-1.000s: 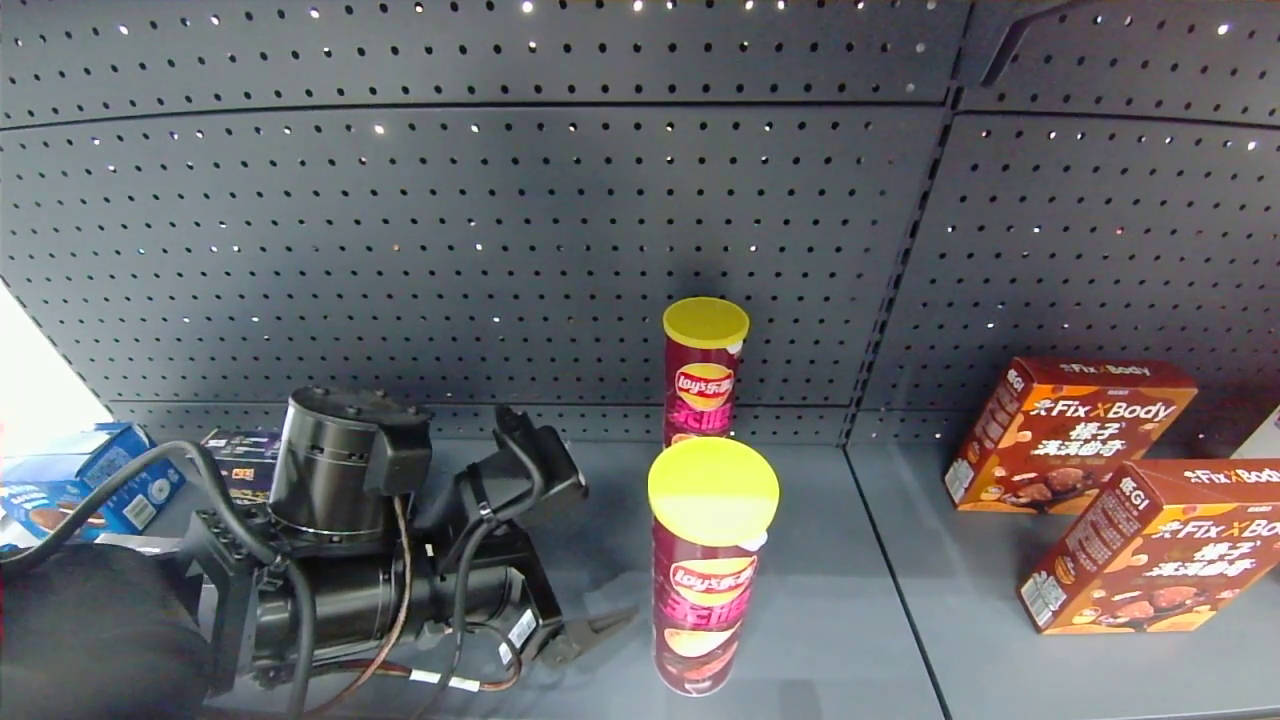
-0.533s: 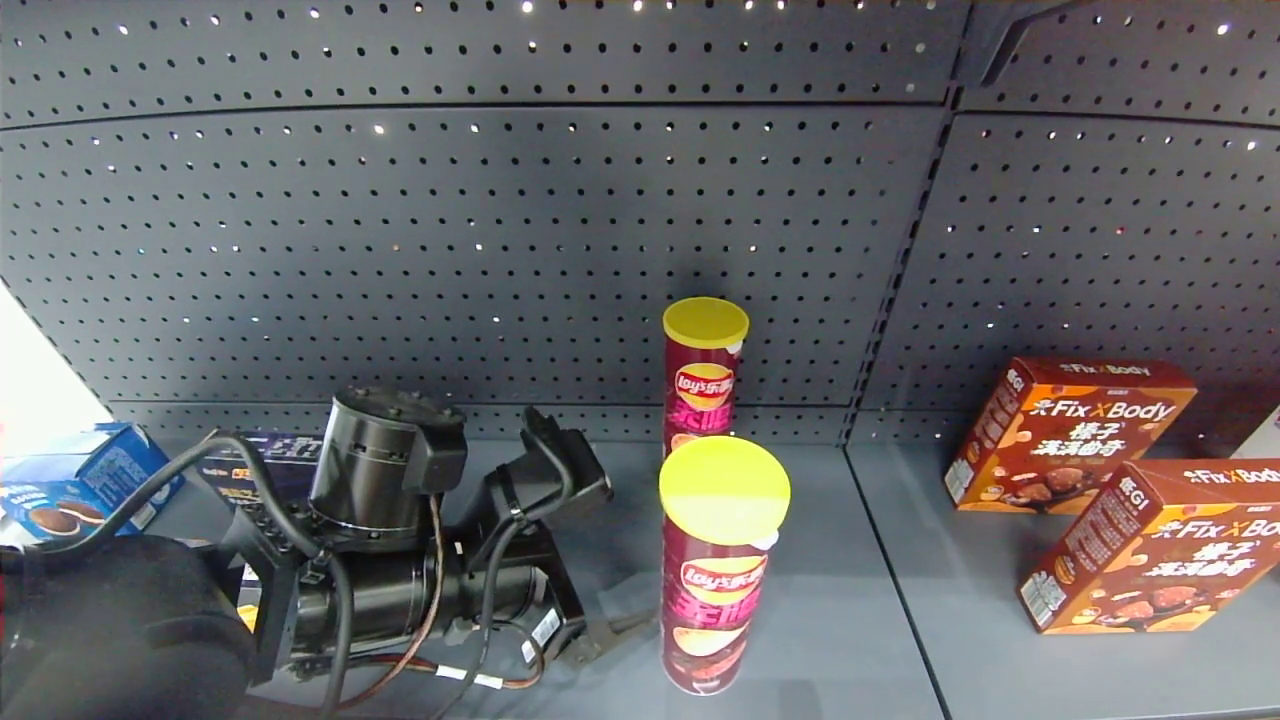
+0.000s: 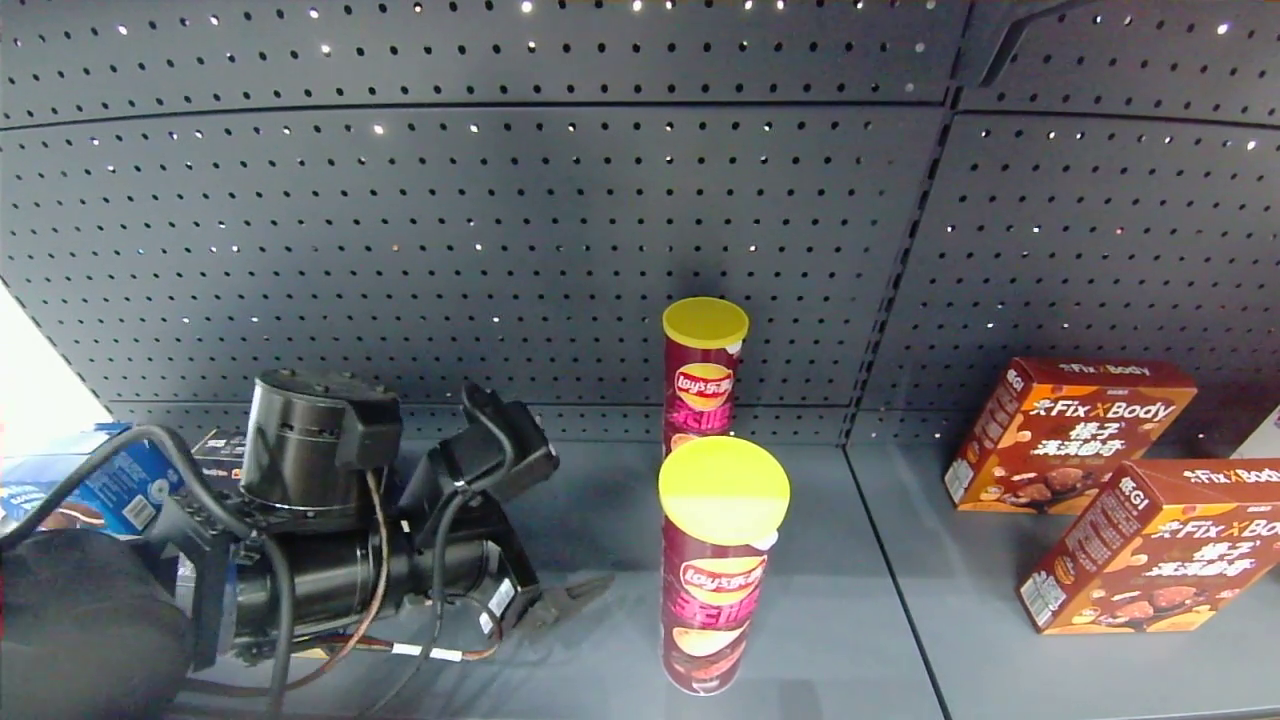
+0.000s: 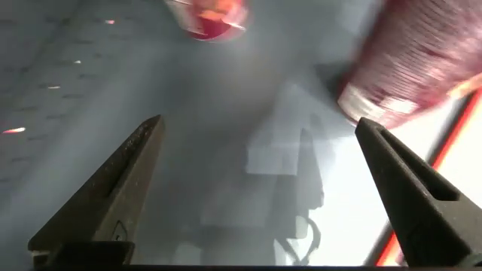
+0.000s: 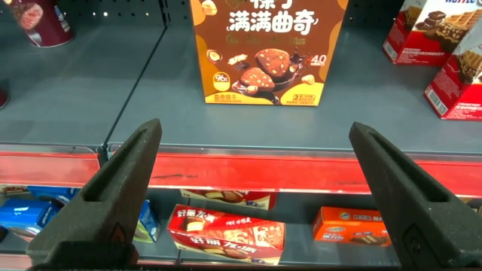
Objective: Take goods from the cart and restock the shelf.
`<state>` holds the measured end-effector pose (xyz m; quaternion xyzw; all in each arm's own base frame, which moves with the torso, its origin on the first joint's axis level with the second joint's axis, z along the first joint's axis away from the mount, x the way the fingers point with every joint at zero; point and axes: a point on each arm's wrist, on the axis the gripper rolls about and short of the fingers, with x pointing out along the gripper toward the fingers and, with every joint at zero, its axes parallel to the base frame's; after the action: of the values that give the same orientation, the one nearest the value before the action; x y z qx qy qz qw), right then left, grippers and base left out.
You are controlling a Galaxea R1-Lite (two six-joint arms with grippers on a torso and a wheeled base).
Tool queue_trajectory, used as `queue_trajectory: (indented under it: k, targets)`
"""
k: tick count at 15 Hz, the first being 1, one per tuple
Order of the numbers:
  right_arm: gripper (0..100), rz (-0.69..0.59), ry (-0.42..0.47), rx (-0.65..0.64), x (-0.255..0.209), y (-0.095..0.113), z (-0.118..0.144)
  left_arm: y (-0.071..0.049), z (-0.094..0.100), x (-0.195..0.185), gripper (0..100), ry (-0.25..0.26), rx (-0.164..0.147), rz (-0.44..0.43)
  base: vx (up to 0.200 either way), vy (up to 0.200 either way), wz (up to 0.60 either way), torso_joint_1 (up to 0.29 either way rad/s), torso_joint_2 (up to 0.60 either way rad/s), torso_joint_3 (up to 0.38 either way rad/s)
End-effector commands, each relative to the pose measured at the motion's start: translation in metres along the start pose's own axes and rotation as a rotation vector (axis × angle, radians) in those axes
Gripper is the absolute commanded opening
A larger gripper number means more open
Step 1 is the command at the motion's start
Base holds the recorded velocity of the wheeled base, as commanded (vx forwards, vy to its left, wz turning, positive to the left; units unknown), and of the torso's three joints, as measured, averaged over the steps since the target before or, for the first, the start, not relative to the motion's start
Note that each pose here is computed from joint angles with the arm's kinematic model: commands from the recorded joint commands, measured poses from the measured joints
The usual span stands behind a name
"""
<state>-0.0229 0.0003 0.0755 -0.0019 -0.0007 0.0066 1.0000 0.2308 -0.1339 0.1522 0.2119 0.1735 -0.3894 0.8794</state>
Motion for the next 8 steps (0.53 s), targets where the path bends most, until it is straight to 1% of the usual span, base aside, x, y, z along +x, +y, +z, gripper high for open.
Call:
queue_trajectory:
  k: [1,2,3,4,5,6,7,8]
  targets:
    - [100,0.001,0.001,-0.001,0.000,0.000,0.000,0.015,0.013,-0.033,100,-0.076,-0.015,0.128,0.000,0.000,0.00,0.000,0.00,0.000]
    - [100,0.001,0.001,-0.001,0.000,0.000,0.000,0.019,0.016,-0.048,100,-0.098,-0.059,0.197,0.000,0.000,0.00,0.000,0.00,0.000]
    - [100,0.001,0.001,-0.001,0.000,0.000,0.000,0.020,0.021,-0.060,100,-0.131,-0.119,0.250,0.000,0.000,0.00,0.000,0.00,0.000]
    - [100,0.001,0.001,-0.001,0.000,0.000,0.000,0.019,0.025,-0.070,100,-0.157,-0.156,0.292,0.000,0.000,0.00,0.000,0.00,0.000]
    - [100,0.001,0.001,-0.001,0.000,0.000,0.000,0.016,0.031,-0.090,100,-0.210,-0.189,0.357,0.000,0.000,0.00,0.000,0.00,0.000]
    - [100,0.001,0.001,-0.001,0.000,0.000,0.000,0.013,0.035,-0.104,100,-0.251,-0.201,0.384,0.000,0.000,0.00,0.000,0.00,0.000]
    - [100,0.001,0.001,-0.001,0.000,0.000,0.000,0.006,0.036,-0.125,100,-0.304,-0.206,0.424,0.000,0.000,0.00,0.000,0.00,0.000]
    - [100,0.001,0.001,-0.001,0.000,0.000,0.000,0.002,0.035,-0.141,100,-0.337,-0.207,0.460,0.000,0.000,0.00,0.000,0.00,0.000]
